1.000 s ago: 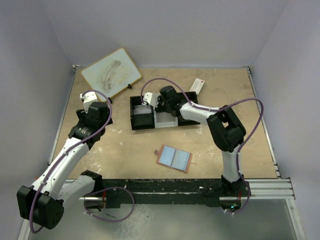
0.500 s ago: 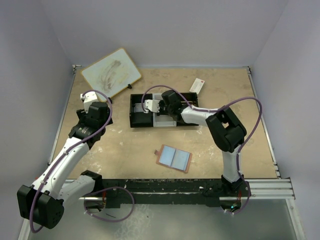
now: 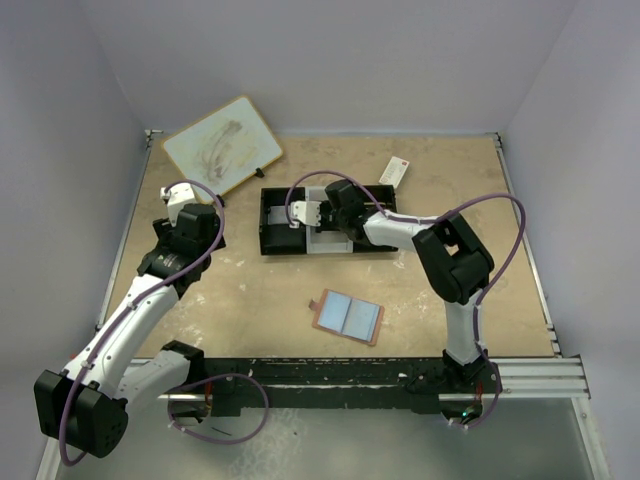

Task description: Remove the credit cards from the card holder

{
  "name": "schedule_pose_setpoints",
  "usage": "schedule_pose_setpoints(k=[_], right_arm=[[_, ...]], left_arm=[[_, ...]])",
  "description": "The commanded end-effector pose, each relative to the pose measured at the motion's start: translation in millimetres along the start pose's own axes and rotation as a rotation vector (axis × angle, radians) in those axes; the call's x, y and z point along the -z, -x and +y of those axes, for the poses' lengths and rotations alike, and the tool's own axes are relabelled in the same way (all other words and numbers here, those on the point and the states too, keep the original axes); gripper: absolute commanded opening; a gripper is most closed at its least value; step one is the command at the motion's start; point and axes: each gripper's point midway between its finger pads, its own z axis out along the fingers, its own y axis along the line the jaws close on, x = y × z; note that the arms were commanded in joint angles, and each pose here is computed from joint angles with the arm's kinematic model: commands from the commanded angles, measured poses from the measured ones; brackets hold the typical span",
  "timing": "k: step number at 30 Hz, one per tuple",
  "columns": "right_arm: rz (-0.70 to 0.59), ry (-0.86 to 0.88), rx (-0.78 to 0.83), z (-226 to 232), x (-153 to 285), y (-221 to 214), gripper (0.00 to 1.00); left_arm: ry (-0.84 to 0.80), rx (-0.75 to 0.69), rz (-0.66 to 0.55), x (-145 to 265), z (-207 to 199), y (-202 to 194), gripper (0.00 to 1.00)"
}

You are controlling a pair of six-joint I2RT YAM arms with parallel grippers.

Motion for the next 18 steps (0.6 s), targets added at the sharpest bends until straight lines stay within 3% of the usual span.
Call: schedule_pose_setpoints(k=[1,6,10,18], right_arm=[[-0.046,-0.019,-0.018,-19.9,14.4,14.5,0.14],[-0.049,-0.024,-0.044,-27.4,16.6,18.1,0.18],[-0.044,-0.006,-0.06,-28.8,17.8,19.4,0.28],[-0.059,-0.032,-0.11,-44.1,26.7,28.1,0.31]], left_arm=[[-0.004,0.001,-0.029,0.9,-1.1,9.7,0.73],[-0.004,0.001,-0.027,0.7,-1.2,9.0,0.73],[-0.006,0.002,-0.028,0.9,-1.6,9.6,0.73],[-0.006,0.004,-0.029,1.2,-1.5,9.8,0.73]])
